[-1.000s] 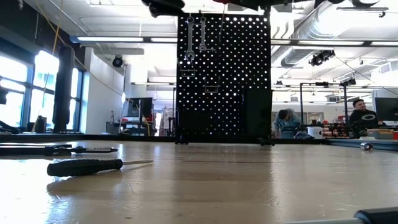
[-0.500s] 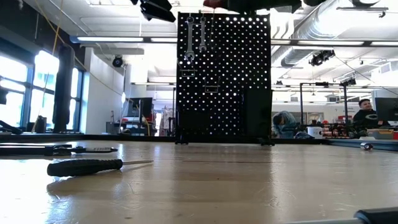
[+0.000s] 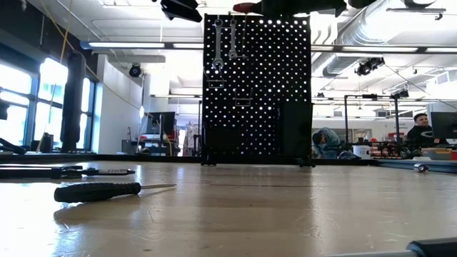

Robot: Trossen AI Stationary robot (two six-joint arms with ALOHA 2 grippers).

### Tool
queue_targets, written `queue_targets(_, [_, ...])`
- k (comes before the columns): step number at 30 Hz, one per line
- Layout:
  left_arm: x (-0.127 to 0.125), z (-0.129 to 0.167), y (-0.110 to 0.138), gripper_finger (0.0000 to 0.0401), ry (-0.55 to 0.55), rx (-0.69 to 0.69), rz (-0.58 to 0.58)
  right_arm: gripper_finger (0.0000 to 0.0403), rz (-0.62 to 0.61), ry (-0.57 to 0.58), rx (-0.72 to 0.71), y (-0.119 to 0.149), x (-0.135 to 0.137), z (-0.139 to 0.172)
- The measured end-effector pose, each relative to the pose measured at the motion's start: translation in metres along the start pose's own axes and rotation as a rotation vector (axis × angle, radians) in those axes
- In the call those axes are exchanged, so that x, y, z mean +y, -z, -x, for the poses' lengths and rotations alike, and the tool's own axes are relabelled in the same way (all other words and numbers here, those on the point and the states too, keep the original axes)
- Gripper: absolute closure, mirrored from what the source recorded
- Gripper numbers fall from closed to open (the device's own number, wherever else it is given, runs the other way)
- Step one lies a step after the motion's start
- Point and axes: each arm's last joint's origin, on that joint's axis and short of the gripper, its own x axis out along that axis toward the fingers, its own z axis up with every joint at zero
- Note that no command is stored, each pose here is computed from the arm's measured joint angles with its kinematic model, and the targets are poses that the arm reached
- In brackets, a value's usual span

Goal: Hang tools onto peg board
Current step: Put the Allen wrench into the right bin on the pegboard

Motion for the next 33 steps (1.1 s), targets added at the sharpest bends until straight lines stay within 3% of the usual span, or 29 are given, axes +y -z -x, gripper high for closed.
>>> queue_targets(6, [0.000,0.000,0.000,0.0179,-0.003,0.000,0.010,0.0366,0.011,-0.049,-0.015,0.016,-0.003,0.003])
queue_targets(16, [-0.003,0.000,-0.001,0.0179,0.006,-0.009,0.002,0.0366,-0.007,-0.055,-0.164,0.046,-0.011,0.017])
queue_targets(33, [-0.003,0.000,-0.005,0.0179,0.000,-0.048,0.003,0.0367,-0.057,-0.093,-0.064,0.089,-0.014,-0.004])
